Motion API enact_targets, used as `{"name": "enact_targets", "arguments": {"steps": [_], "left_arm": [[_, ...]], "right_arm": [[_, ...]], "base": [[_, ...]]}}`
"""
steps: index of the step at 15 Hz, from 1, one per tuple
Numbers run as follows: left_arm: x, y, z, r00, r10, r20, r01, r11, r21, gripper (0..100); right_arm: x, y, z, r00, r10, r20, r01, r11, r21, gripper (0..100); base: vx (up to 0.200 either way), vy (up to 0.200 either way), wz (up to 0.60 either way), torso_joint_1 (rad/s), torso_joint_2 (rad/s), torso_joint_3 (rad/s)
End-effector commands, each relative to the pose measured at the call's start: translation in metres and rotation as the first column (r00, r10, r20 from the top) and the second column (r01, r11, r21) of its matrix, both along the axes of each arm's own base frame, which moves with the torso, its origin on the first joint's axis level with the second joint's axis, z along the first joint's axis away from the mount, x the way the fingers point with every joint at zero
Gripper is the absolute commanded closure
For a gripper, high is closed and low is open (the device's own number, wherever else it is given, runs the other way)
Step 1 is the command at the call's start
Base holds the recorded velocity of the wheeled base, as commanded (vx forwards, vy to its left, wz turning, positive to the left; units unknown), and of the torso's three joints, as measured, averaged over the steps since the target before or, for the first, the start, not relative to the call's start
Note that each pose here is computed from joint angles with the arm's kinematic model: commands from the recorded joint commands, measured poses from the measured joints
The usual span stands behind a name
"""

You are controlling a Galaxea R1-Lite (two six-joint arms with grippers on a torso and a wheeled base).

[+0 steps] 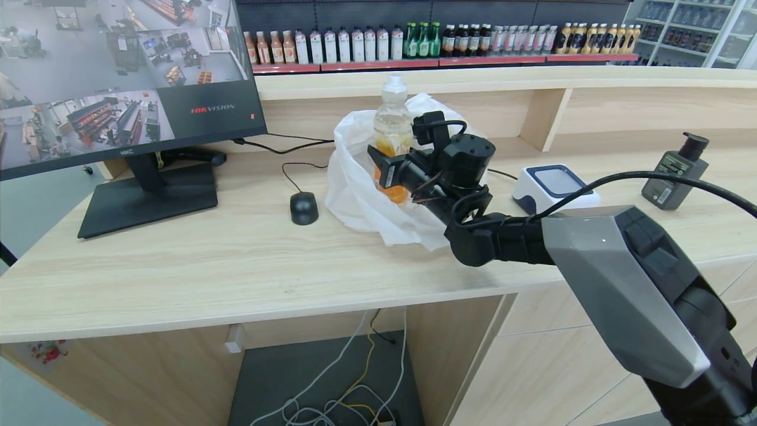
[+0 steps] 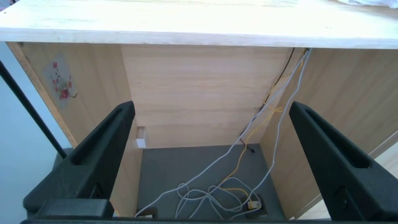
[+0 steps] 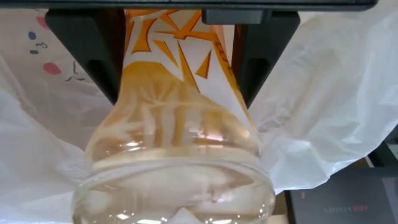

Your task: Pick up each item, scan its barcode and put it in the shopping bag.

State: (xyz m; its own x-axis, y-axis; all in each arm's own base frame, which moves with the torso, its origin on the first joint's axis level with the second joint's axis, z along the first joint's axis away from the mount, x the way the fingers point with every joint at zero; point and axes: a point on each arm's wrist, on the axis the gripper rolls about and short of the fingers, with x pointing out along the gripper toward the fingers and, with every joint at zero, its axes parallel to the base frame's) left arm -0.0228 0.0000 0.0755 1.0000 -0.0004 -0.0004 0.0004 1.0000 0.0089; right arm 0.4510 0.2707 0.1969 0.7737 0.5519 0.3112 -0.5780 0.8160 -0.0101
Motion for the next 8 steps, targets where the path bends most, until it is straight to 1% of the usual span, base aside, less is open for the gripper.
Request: {"name": "enact_targets", "arguments": {"steps": [1,5,6,8], "left_arm": [[0.0000,0.0000,0.0000,1.000,-0.001,0.000,0.001,1.000,0.000,0],[0.0000,0.0000,0.0000,1.000,-0.001,0.000,0.001,1.000,0.000,0],[0.0000,0.0000,0.0000,1.000,0.000,0.000,0.000,1.000,0.000,0],[0.0000,0.0000,0.0000,1.000,0.000,0.000,0.000,1.000,0.000,0]], "right_arm": [[0.0000,0.0008,-0.0036,1.000,0.001,-0.010,-0.001,1.000,-0.007,100],[-0.0003,0.0015,-0.0051,1.000,0.001,-0.011,-0.002,1.000,-0.017,100],[-0.0003,0.0015,-0.0054,1.000,0.001,-0.011,-0.002,1.000,-0.017,0],[-0.0004,0.0014,-0.0053,1.000,-0.001,-0.007,0.000,1.000,-0.016,0]], "base": [[0.000,0.000,0.00,0.000,0.00,0.000],[0.000,0.000,0.00,0.000,0.00,0.000],[0.000,0.000,0.00,0.000,0.00,0.000],[0.000,0.000,0.00,0.000,0.00,0.000]]}}
